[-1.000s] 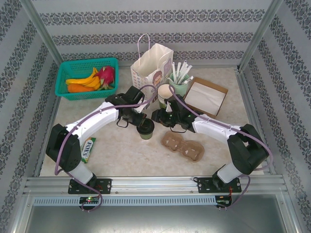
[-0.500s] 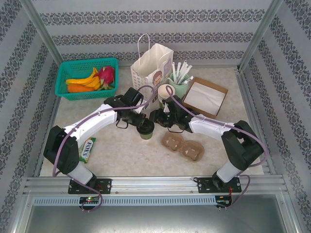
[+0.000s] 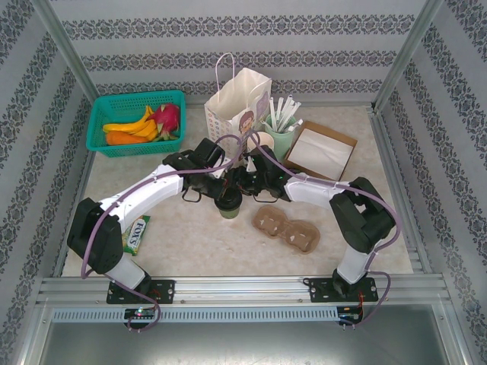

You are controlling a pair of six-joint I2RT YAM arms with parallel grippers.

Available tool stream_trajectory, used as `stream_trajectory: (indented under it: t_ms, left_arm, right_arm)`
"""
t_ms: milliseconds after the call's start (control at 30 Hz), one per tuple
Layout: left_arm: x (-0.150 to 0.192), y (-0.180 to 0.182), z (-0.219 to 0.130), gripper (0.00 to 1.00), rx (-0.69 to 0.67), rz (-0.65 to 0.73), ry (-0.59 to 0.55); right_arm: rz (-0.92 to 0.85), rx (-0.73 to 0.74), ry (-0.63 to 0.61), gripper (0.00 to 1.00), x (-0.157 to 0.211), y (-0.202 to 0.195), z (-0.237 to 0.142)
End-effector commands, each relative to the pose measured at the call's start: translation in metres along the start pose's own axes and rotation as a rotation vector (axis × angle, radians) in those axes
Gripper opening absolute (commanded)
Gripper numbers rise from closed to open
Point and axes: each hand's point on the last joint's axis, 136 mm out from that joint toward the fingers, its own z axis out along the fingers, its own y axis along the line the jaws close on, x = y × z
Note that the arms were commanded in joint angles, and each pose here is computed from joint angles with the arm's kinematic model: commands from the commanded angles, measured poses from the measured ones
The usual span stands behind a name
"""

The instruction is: Pack the takeout coffee

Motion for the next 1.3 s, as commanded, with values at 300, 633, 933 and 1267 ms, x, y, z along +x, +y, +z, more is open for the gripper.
stream_trajectory:
  t_ms: [300,633,933,1267]
  left_arm:
    - [0.003,0.013,-0.002,0.0,-0.133,-0.06,-0.004]
    - [-0.008,0.019,-0.009,0.0,-0.177,-0.222,-0.017]
    - [-0.006,0.034,0.006,0.0,-0.229,-0.401,0.048]
    - [-0.002,0.041,0.012,0.0,-0.261,-0.478,0.079]
  right_arm:
    - [-0.086,0.028,-0.059,0.55,0.004,0.02,-0.029]
    - [-0.129,0.127,-0.254,0.91,-0.007,-0.013,-0.072]
    - [-0.23,0.035,-0.244,0.94,0.012,-0.011,-0.073]
    - [-0.349,-0.001,-0.187,0.72,0.026,-0.008,-0.053]
